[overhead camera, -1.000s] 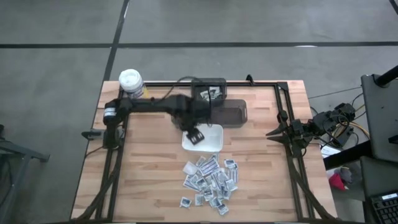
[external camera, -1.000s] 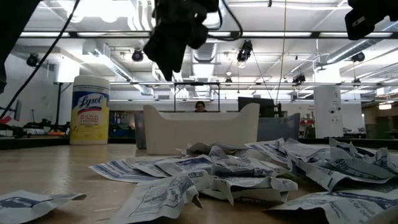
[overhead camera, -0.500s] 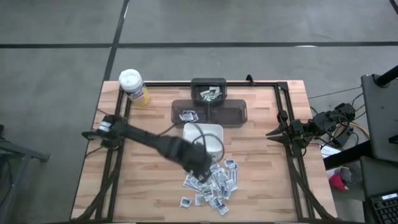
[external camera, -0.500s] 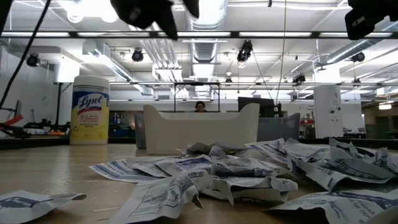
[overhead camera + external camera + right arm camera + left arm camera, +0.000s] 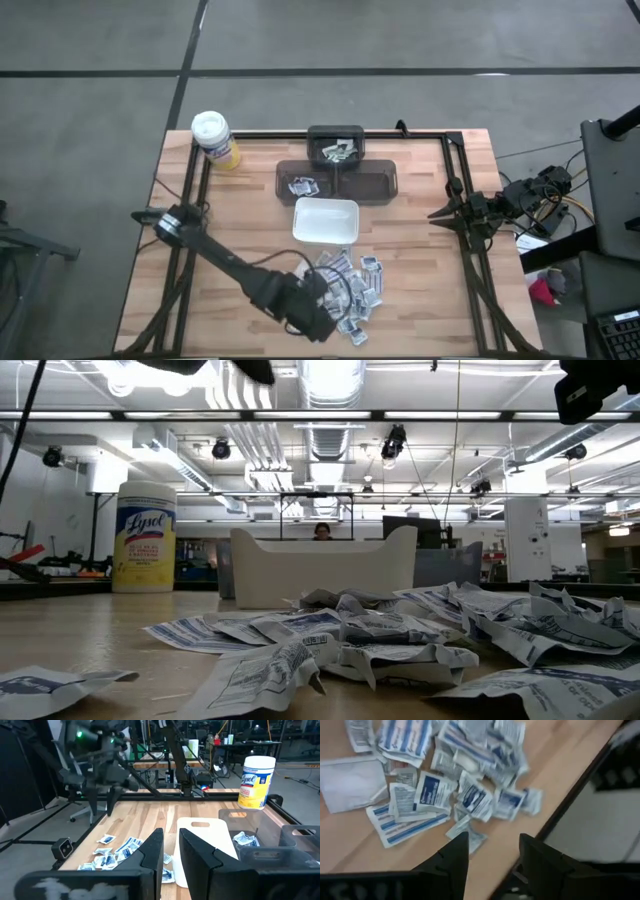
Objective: Pick & Place First Aid Supplies
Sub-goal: Put the alcohol pad into the left black bin
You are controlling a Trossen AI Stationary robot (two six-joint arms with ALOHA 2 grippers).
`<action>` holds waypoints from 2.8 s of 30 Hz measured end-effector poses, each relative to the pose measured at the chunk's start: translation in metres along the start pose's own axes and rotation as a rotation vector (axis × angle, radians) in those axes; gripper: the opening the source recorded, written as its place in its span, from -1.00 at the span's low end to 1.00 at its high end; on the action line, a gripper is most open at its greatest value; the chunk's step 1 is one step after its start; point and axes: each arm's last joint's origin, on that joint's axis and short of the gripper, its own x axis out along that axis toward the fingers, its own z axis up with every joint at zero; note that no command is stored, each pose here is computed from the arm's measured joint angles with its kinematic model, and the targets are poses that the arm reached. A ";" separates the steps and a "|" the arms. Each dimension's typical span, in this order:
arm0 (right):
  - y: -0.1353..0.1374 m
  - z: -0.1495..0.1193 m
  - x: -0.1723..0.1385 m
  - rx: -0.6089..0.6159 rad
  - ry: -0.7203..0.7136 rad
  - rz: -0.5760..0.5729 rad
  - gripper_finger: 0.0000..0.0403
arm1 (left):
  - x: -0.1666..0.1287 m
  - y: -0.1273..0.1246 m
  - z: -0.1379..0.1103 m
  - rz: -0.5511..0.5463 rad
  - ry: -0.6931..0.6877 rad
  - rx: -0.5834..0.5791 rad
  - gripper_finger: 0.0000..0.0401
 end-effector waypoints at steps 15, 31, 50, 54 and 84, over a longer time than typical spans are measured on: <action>0.000 0.000 0.000 -0.004 0.001 0.000 -0.71 | 0.061 0.010 -0.026 0.124 0.142 0.671 -0.17; 0.000 0.000 0.000 -0.005 0.001 0.000 -0.71 | 0.086 0.017 -0.039 0.126 0.315 0.667 -0.17; 0.000 0.000 0.000 -0.005 0.001 0.000 -0.71 | 0.105 0.024 -0.047 0.161 0.377 0.702 -0.17; 0.000 0.000 0.000 -0.005 0.001 0.000 -0.71 | 0.108 0.025 -0.047 0.172 0.378 0.674 -0.29; 0.000 0.000 0.000 -0.002 0.001 0.000 -0.71 | 0.037 -0.003 -0.025 0.134 0.325 0.544 -1.00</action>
